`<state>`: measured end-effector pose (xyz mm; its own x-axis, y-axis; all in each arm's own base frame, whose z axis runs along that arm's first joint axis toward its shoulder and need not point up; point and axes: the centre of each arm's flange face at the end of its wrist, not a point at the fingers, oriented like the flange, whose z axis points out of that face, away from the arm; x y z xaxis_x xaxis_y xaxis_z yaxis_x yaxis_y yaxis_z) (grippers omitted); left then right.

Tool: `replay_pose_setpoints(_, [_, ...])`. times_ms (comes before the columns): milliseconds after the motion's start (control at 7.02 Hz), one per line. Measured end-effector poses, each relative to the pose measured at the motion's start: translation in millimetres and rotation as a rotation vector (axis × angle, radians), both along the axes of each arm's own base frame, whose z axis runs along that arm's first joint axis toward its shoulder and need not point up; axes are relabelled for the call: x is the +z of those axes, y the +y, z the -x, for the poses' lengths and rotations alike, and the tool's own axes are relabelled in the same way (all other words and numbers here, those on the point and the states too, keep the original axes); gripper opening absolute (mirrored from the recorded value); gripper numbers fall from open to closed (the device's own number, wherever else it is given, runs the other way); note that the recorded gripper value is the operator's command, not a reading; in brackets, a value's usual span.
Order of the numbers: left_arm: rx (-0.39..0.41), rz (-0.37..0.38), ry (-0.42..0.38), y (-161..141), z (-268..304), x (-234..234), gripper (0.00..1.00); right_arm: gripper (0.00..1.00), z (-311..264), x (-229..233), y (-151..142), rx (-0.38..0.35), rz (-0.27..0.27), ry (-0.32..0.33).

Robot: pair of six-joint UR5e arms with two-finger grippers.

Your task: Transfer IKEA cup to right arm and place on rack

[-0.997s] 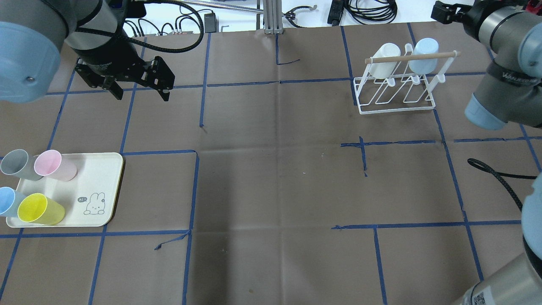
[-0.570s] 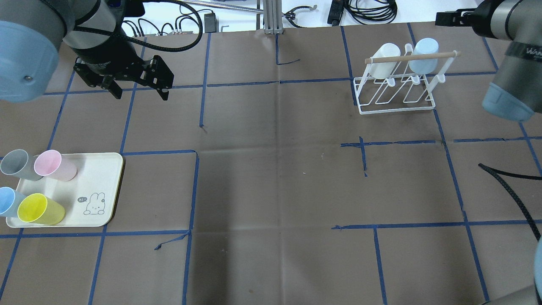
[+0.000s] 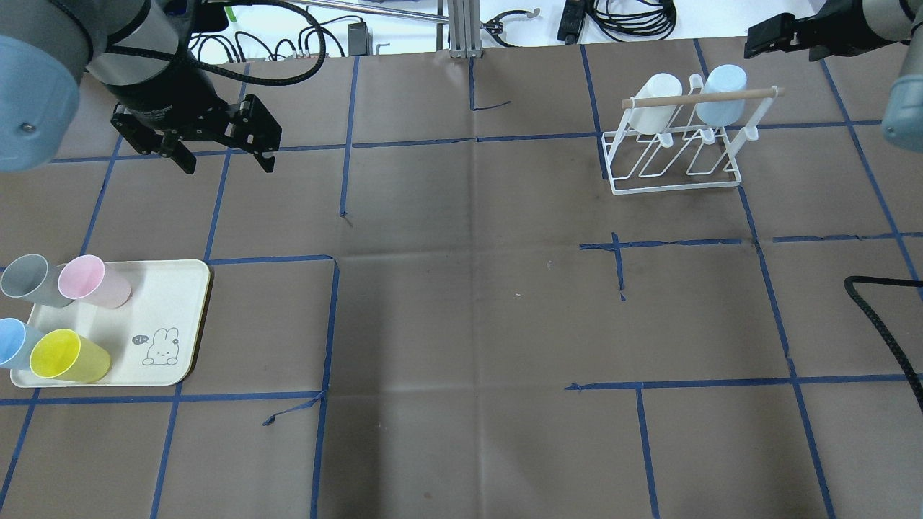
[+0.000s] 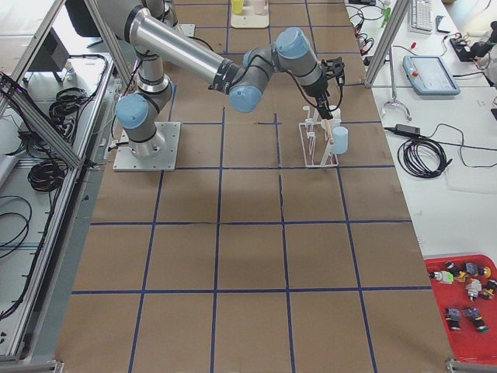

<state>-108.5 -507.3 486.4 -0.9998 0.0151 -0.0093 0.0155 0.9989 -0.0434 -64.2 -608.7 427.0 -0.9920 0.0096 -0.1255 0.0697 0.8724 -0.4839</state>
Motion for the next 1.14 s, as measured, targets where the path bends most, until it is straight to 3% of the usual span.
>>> replay_pose_setpoints(854, [0.010, 0.006, -0.001, 3.1, 13.0, 3.2, 1.00, 1.00, -54.1, 53.7, 22.9, 0.012, -0.315, -0.048])
replay_pose_setpoints(1139, [0.009, 0.003, -0.002, 1.5, 14.3, 1.9, 1.00, 1.00, -76.0, 70.0, 33.4, 0.002, -0.410, 0.000])
